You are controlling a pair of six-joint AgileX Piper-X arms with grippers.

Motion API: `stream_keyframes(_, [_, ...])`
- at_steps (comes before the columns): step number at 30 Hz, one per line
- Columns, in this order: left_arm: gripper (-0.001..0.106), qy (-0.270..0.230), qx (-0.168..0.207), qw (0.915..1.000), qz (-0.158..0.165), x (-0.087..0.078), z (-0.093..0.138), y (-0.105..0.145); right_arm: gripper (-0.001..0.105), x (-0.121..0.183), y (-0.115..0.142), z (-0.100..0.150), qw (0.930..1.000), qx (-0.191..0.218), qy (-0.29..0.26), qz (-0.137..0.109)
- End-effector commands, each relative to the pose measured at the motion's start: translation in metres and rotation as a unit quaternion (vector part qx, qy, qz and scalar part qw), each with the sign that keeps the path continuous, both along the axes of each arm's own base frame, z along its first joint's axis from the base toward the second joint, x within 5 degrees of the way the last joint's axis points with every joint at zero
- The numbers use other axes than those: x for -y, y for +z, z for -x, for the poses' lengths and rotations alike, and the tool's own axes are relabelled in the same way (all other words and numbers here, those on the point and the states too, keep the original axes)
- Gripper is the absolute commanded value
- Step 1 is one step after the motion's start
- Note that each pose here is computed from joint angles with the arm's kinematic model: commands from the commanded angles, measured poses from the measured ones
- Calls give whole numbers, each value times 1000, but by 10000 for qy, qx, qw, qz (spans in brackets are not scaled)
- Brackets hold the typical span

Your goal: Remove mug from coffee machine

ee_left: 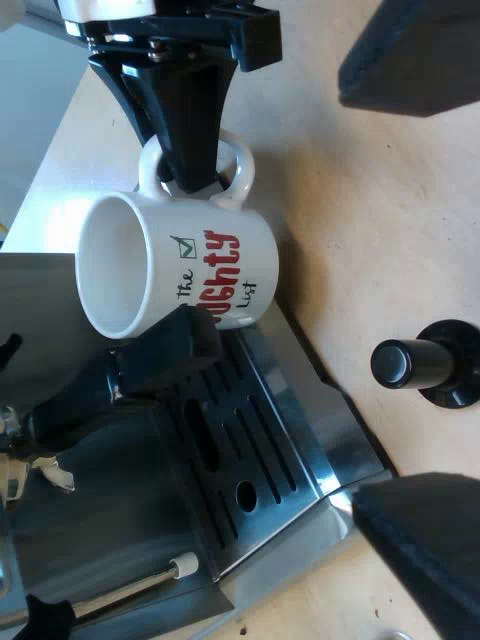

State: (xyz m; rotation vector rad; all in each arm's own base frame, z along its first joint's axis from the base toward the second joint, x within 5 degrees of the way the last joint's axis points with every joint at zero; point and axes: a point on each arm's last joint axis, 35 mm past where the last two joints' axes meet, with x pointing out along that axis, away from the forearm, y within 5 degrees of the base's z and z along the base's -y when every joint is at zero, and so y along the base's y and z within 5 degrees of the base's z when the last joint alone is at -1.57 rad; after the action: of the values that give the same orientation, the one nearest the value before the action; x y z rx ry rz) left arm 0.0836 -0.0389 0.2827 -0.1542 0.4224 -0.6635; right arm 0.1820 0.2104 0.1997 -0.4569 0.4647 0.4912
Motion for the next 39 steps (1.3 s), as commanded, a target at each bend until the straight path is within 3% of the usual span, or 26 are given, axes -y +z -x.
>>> stream_keyframes(1, [79, -33, 69, 10000, 37, 1, 0, 2, 0, 0, 9, 0, 9998, 158, -47, -135])
stream_keyframes(19, [79, -33, 69, 10000, 37, 1, 0, 2, 0, 14, 31, 9, 9992, 292, -201, -182])
stream_keyframes(26, [79, -33, 69, 10000, 37, 1, 0, 2, 0, 28, 40, 19, 9988, 249, -396, 104])
stream_keyframes(29, [79, -56, 67, 10000, 46, 1, 0, 2, 0, 33, 46, 22, 9982, 319, -493, 119])
stream_keyframes(39, [79, -976, -21, 9938, 523, 8, 4, 7, 0, 56, 54, 37, 9953, 556, -790, 96])
